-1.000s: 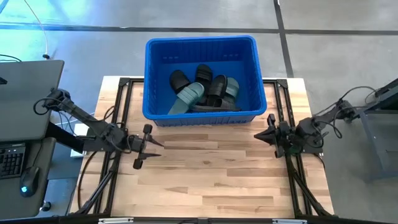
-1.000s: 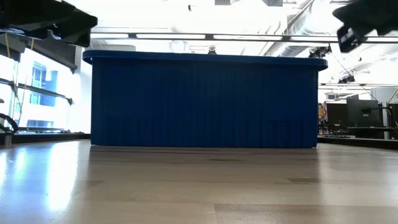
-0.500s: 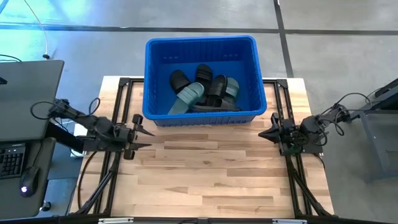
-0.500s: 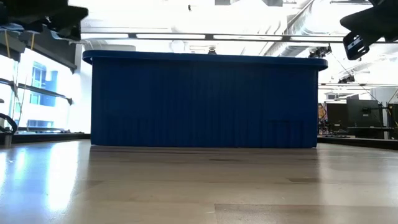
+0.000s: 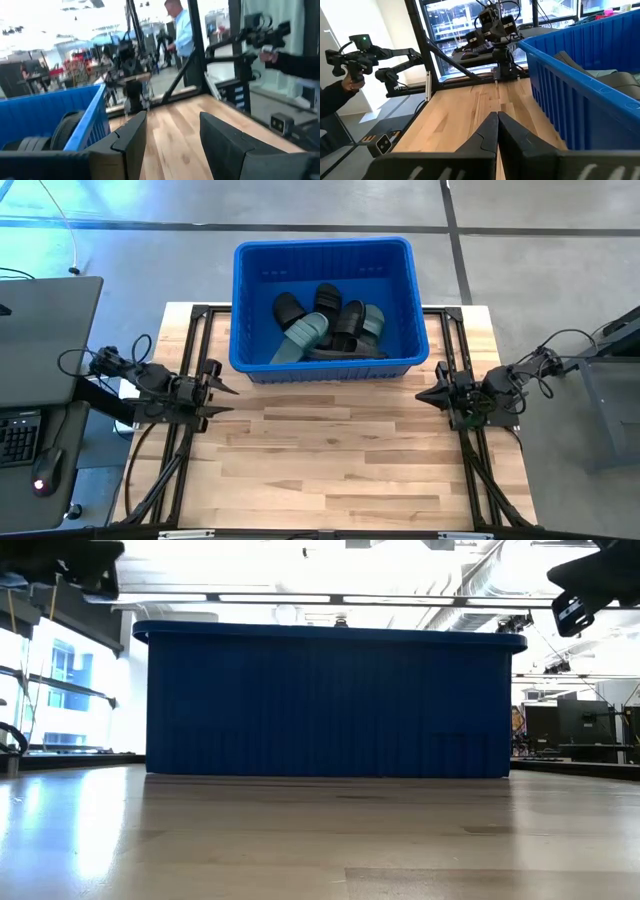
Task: Pick and place slides into bin
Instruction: Return to Home Position
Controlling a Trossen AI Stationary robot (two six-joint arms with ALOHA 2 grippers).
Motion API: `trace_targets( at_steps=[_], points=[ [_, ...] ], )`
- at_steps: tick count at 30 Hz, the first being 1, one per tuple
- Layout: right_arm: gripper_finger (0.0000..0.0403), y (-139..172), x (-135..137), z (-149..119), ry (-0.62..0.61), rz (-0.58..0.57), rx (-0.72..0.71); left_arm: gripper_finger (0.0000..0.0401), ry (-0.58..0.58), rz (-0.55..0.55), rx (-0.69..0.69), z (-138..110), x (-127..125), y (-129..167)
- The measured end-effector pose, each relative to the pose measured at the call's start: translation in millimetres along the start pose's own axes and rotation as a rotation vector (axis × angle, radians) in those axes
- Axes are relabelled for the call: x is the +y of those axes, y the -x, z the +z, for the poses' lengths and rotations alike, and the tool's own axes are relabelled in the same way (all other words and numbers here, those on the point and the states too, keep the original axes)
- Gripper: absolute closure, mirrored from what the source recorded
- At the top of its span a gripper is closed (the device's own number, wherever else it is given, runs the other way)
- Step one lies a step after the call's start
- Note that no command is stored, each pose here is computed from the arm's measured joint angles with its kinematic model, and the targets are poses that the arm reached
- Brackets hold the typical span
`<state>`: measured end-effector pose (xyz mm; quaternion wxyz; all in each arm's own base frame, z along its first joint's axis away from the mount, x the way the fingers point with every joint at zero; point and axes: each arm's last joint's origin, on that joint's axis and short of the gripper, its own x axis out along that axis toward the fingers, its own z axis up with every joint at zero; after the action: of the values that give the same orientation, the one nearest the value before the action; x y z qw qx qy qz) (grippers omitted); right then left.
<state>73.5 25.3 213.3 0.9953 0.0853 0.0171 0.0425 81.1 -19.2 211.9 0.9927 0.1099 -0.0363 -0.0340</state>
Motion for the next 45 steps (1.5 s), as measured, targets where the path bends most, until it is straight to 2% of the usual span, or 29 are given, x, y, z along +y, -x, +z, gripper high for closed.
trace_targets(
  at_steps=[2,5,7,11,30,34,37,40,45],
  points=[
    [0.0402,-0.1,0.0,-0.3,0.002,0.000,0.004,0.0233,0.006,-0.009,-0.012,-4.4,-1.9,-1.8],
    [0.0402,-0.2,-0.3,-2.1,0.008,-0.003,0.021,0.0233,-0.013,-0.083,-0.077,-14.3,-8.0,-6.1],
    [0.0402,-0.7,-0.1,-3.8,-0.049,0.005,0.028,0.0233,-0.017,-0.113,-0.121,-22.7,-11.9,-8.5],
    [0.0402,-0.9,1.1,-6.1,-0.030,0.053,0.052,0.0233,-0.057,-0.106,-0.146,-27.2,-13.4,-9.8],
    [0.0402,-1.9,1.7,-6.5,-0.047,0.065,0.037,0.0233,-0.056,-0.103,-0.054,-35.3,-14.7,-10.6],
    [0.0402,-11.9,4.4,-24.1,-0.004,0.139,-0.039,0.0233,-0.045,-0.099,-0.069,-33.9,-14.3,-10.5],
    [0.0402,-15.5,4.5,-31.7,0.005,0.150,-0.099,0.0233,-0.047,-0.101,-0.061,-34.6,-14.5,-10.5],
    [0.0402,-17.7,3.1,-41.6,-0.020,0.128,-0.066,0.0233,-0.047,-0.101,-0.061,-34.6,-14.5,-10.5],
    [0.0402,-17.8,2.7,-41.2,-0.028,0.114,-0.073,0.0233,-0.046,-0.101,-0.062,-34.6,-14.5,-10.5]
  ],
)
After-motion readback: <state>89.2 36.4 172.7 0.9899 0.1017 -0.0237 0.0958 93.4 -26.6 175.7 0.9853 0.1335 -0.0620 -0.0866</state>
